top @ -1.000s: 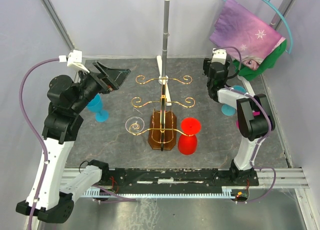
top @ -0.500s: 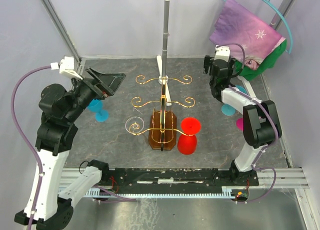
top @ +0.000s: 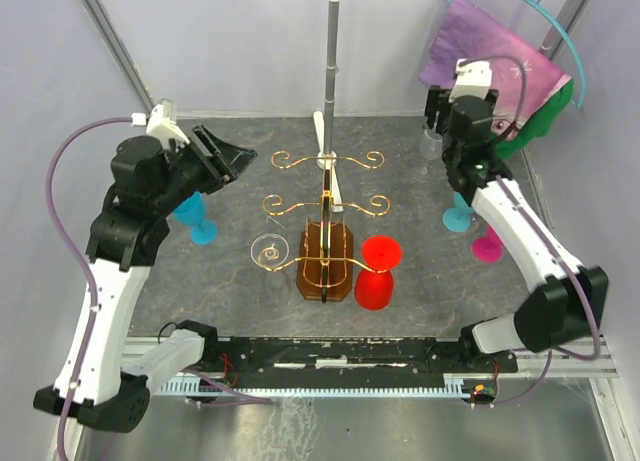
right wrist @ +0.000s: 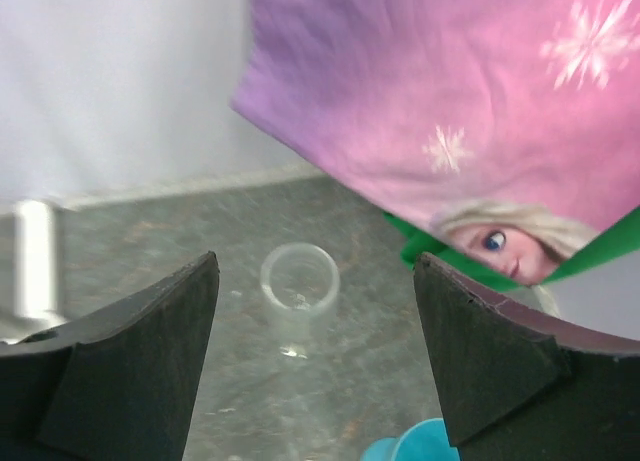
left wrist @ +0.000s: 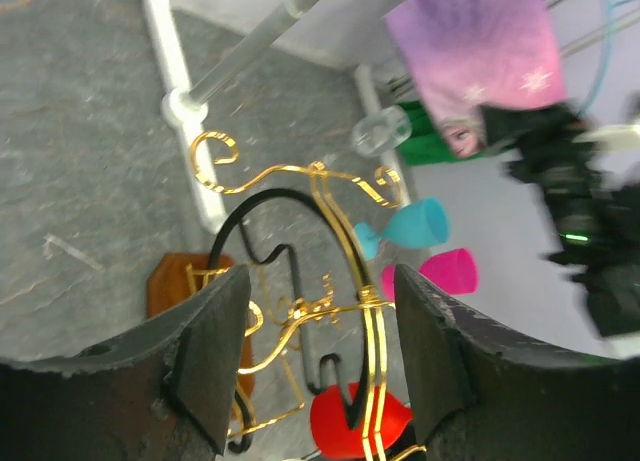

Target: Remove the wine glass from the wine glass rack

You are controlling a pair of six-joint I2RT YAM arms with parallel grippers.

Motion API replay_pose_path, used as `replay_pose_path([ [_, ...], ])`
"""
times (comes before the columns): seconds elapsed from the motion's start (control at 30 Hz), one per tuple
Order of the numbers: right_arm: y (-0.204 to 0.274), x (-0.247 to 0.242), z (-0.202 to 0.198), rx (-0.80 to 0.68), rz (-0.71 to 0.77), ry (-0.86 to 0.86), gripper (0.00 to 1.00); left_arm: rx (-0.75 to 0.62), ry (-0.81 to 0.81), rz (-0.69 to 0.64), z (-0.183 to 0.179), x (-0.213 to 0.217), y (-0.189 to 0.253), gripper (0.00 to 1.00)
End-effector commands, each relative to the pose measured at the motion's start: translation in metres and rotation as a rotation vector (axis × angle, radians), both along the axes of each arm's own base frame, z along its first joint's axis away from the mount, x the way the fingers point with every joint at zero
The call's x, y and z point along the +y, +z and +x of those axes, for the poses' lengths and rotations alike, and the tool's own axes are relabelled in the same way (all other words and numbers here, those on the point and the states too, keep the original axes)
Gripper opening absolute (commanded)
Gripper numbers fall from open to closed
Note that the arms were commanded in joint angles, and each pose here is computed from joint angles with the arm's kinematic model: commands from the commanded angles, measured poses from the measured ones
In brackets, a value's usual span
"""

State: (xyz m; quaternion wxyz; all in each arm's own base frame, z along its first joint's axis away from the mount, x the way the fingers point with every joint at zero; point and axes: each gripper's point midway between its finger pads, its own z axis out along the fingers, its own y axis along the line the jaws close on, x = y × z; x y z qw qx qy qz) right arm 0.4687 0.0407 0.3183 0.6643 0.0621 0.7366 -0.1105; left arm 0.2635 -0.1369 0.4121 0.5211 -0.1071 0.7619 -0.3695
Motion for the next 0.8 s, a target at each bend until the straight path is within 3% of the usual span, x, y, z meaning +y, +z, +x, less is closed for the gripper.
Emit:
replay_pose_path([
  [0.0,0.078,0.022,-0.061,0.012,0.168,0.138,0.82,0.101,0.009,0.114,-0.007,0.009,-0.019,0.62],
  [0.07,0.083,0.04,-0.087,0.089,0.294,0.227,0.82,0.161,0.017,0.141,-0.014,0.014,-0.034,0.55],
  [0.2,0.083,0.103,-0.147,0.298,0.513,0.556,0.69,0.269,0.024,0.161,-0.03,0.019,-0.059,0.41],
  [0.3,0.082,0.126,-0.19,0.404,0.622,0.685,0.65,0.327,-0.011,0.133,-0.045,0.014,-0.066,0.29],
  [0.4,0.081,0.129,-0.22,0.457,0.656,0.71,0.64,0.38,-0.065,0.103,-0.066,0.008,-0.074,0.28],
  [0.53,0.075,0.123,-0.241,0.475,0.683,0.695,0.64,0.44,-0.146,0.072,-0.093,0.0,-0.094,0.43],
  [0.77,0.072,0.122,-0.245,0.483,0.696,0.681,0.64,0.499,-0.224,0.056,-0.113,-0.007,-0.122,0.45],
])
